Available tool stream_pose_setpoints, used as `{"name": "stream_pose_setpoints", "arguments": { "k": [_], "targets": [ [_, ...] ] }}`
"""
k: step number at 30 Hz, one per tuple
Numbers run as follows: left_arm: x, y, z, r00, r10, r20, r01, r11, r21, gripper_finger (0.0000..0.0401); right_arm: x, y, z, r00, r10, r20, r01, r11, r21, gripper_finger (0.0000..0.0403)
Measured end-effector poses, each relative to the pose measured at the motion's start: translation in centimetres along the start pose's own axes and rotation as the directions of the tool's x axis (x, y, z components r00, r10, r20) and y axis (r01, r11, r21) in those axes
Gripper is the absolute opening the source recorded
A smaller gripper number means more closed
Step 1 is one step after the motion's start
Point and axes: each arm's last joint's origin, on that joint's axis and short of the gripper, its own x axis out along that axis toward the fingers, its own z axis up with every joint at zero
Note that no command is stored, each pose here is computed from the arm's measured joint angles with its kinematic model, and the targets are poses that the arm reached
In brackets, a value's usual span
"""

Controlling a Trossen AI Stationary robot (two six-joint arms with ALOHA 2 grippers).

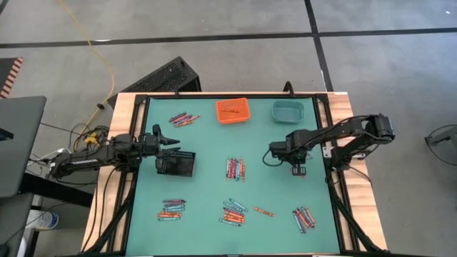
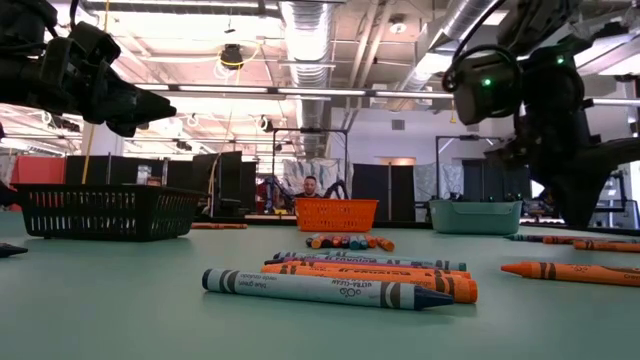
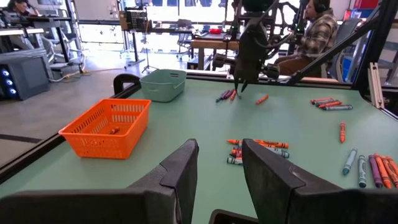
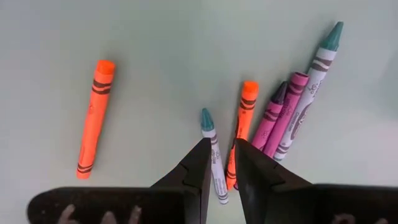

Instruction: Sort crayons

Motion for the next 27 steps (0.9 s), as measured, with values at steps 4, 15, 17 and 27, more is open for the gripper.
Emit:
{"name": "stream_pose_setpoints", "arguments": {
  "k": [4, 15, 17, 27],
  "targets": [
    [0.0, 0.0, 0.0, 1.000, 0.000, 0.000, 0.000, 1.000, 0.000, 0.0116, 0.4, -0.1, -0.1, 1.000, 0.009, -0.005, -0.009, 1.000, 0.005, 0.0085],
    [0.0, 0.0, 0.0, 1.000, 0.000, 0.000, 0.000, 1.000, 0.000, 0.0116, 0.5, 0.2, -0.1, 0.999, 0.042, 0.001, -0.042, 0.999, -0.014, 0.0085],
    [0.0, 0.0, 0.0, 1.000, 0.000, 0.001, 0.000, 1.000, 0.000, 0.0116, 0.5, 0.2, -0.1, 0.999, 0.043, 0.001, -0.043, 0.999, -0.016, 0.0085],
    [0.0, 0.0, 0.0, 1.000, 0.000, 0.000, 0.000, 1.000, 0.000, 0.0116, 1.7, 0.4, 0.6, 0.996, 0.056, -0.068, -0.058, 0.998, -0.027, 0.0085]
  ]
}}
